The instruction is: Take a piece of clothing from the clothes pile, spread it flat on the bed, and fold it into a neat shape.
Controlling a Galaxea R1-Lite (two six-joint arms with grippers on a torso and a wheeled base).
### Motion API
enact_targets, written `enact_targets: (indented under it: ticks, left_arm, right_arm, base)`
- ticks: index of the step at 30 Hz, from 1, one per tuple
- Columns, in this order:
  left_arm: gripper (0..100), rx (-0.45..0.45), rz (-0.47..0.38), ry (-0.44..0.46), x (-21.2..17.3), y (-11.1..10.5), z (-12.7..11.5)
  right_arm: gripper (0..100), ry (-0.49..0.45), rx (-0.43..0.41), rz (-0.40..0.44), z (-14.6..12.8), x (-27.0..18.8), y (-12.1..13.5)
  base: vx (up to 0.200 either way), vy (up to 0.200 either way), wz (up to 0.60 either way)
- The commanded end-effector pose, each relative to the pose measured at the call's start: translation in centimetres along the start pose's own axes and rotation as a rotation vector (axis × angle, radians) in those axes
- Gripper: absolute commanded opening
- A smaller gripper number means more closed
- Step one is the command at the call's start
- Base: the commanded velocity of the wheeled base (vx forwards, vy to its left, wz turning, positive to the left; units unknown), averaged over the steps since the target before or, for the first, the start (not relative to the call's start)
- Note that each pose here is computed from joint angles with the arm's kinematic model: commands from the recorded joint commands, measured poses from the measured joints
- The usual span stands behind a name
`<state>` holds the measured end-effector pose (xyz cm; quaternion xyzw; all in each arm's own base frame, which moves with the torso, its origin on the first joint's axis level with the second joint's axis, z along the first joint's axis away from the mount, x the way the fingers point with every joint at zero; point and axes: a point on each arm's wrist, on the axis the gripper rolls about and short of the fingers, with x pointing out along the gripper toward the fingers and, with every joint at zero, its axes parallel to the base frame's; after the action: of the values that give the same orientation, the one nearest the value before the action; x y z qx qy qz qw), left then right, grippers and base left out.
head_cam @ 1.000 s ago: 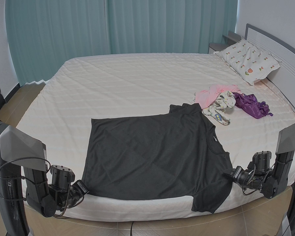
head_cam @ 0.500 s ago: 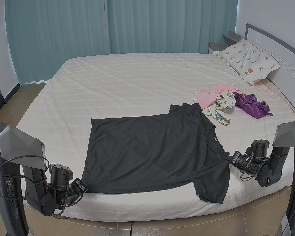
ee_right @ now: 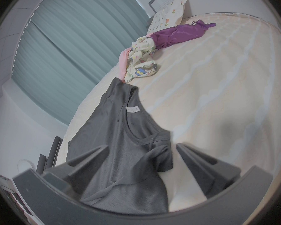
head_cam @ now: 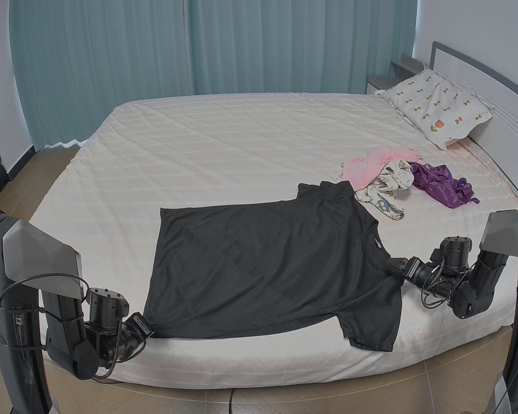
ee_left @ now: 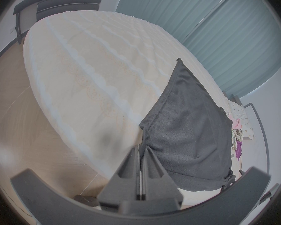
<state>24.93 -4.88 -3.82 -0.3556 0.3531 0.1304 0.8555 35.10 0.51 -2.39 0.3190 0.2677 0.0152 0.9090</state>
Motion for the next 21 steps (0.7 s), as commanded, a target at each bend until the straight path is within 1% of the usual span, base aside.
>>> enact_targets:
  ticks: [1,3,5,7,8,10,12,15,17,19,21]
  left_arm:
    - [0,-0.003,0.003,0.003,0.1,0.1,0.0]
    - [0,-0.003,0.003,0.003,0.1,0.1,0.0]
    - [0,-0.003,0.003,0.003,0.1,0.1,0.0]
    - [0,-0.003,0.003,0.003,0.1,0.1,0.0]
    - [0,-0.003,0.003,0.003,0.1,0.1,0.0]
    - [0,-0.001,0.006,0.005,0.1,0.2,-0.1]
    - [0,-0.001,0.006,0.005,0.1,0.2,-0.1]
    - [0,-0.001,0.007,0.006,0.0,0.2,-0.1]
    - [0,-0.001,0.007,0.006,0.0,0.2,-0.1]
    - [0,-0.001,0.007,0.006,0.0,0.2,-0.1]
    - [0,-0.001,0.006,0.005,0.1,0.2,-0.1]
  right_arm:
    - [100,-0.02,0.018,-0.014,0.9,-2.7,0.0]
    - [100,0.01,0.025,-0.03,0.1,-3.8,-0.1]
    - [100,0.08,0.036,-0.042,-1.6,-5.7,0.2]
    - [100,0.151,0.043,-0.028,-3.1,-7.0,0.7]
    - [100,0.21,0.057,-0.025,-4.3,-7.9,0.8]
    - [100,0.257,0.063,-0.031,-5.2,-8.6,0.7]
    - [100,0.331,0.059,-0.054,-6.8,-9.0,0.4]
    - [100,0.383,0.046,-0.084,-8.2,-8.7,-0.1]
    - [100,0.405,0.035,-0.082,-8.9,-8.8,0.0]
    - [100,0.401,0.024,-0.071,-9.0,-8.9,0.1]
    - [100,0.434,0.0,-0.059,-10.0,-9.3,0.6]
  base:
    - [0.0,0.0,0.0]
    - [0.0,0.0,0.0]
    - [0.0,0.0,0.0]
    - [0.0,0.0,0.0]
    - [0.0,0.0,0.0]
    - [0.0,0.0,0.0]
    - [0.0,0.0,0.0]
    - [0.0,0.0,0.0]
    - [0.0,0.0,0.0]
    - [0.0,0.0,0.0]
    - [0.0,0.0,0.0]
